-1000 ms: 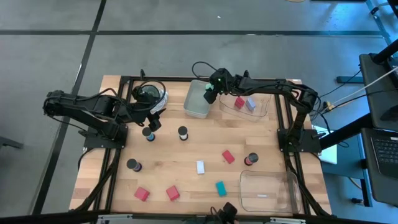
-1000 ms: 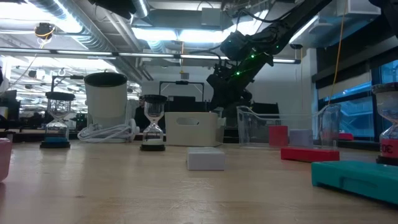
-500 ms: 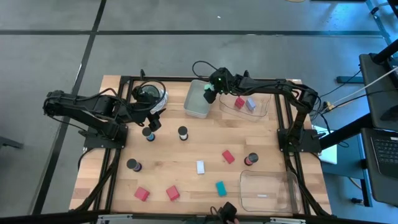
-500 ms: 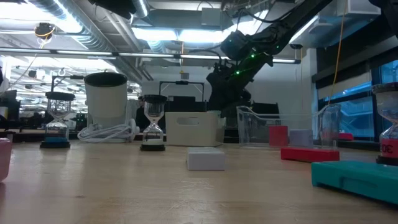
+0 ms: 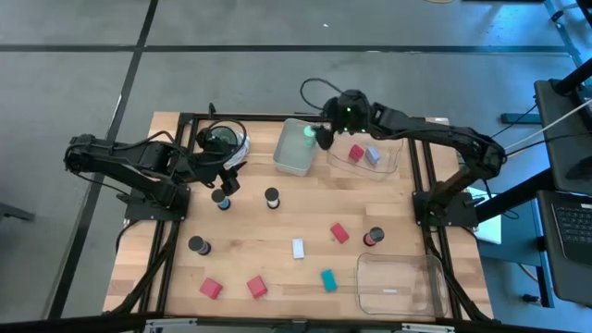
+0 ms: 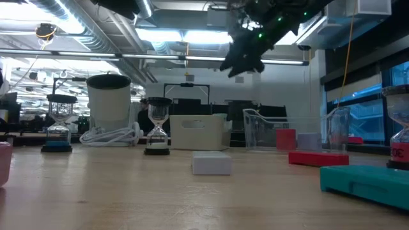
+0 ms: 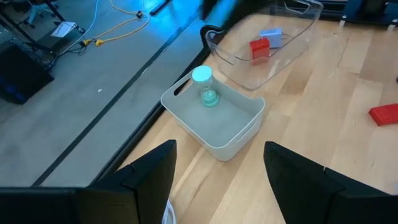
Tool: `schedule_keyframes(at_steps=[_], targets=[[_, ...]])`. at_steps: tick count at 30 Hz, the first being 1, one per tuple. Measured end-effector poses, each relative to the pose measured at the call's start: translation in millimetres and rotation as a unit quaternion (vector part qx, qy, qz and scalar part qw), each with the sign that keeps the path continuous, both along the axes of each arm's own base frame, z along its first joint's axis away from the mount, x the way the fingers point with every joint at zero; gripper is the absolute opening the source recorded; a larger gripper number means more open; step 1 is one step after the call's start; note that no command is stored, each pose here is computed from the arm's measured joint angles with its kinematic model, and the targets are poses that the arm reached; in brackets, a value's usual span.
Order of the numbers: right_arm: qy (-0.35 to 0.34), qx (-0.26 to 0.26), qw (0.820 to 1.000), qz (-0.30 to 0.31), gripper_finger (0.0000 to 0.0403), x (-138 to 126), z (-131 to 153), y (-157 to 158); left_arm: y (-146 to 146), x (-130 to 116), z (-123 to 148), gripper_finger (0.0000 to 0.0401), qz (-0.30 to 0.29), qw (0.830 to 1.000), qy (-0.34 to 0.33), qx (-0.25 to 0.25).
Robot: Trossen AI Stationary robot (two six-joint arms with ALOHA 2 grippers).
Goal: Pick & Place Office items
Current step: Put the white hourglass into the gray bin
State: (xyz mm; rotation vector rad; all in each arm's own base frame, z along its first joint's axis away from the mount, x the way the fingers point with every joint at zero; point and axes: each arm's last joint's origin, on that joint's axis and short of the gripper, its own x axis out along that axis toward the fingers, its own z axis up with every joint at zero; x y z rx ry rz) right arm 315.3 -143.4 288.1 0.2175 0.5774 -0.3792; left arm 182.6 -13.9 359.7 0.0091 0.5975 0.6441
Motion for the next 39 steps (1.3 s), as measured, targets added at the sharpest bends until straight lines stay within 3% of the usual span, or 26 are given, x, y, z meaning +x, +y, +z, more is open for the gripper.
schedule_keyframes(at_steps=[4, 15, 21, 30, 39], targets=[[-0.028, 0.062, 0.988, 0.136, 0.0288, 13, -1, 29, 0, 0, 0, 0.0239, 0.004, 1.000, -0.005, -0.006], [-0.021, 0.018, 0.963, 0.267, 0.0314, 64, -40, 106, -1, 0, -1, 0.0239, -0.006, 0.999, -0.008, -0.031], [0.020, 0.016, 0.973, 0.231, 0.0337, 65, -52, 112, -4, 4, -5, 0.0240, -0.040, 0.998, 0.000, -0.055], [0.102, 0.009, 0.978, 0.181, 0.0335, 30, -30, 112, -10, 26, -55, 0.0240, -0.108, 0.991, 0.076, -0.032], [0.160, 0.029, 0.977, 0.137, 0.0334, 6, -21, 113, -18, 63, -95, 0.0240, -0.119, 0.986, 0.112, -0.043]])
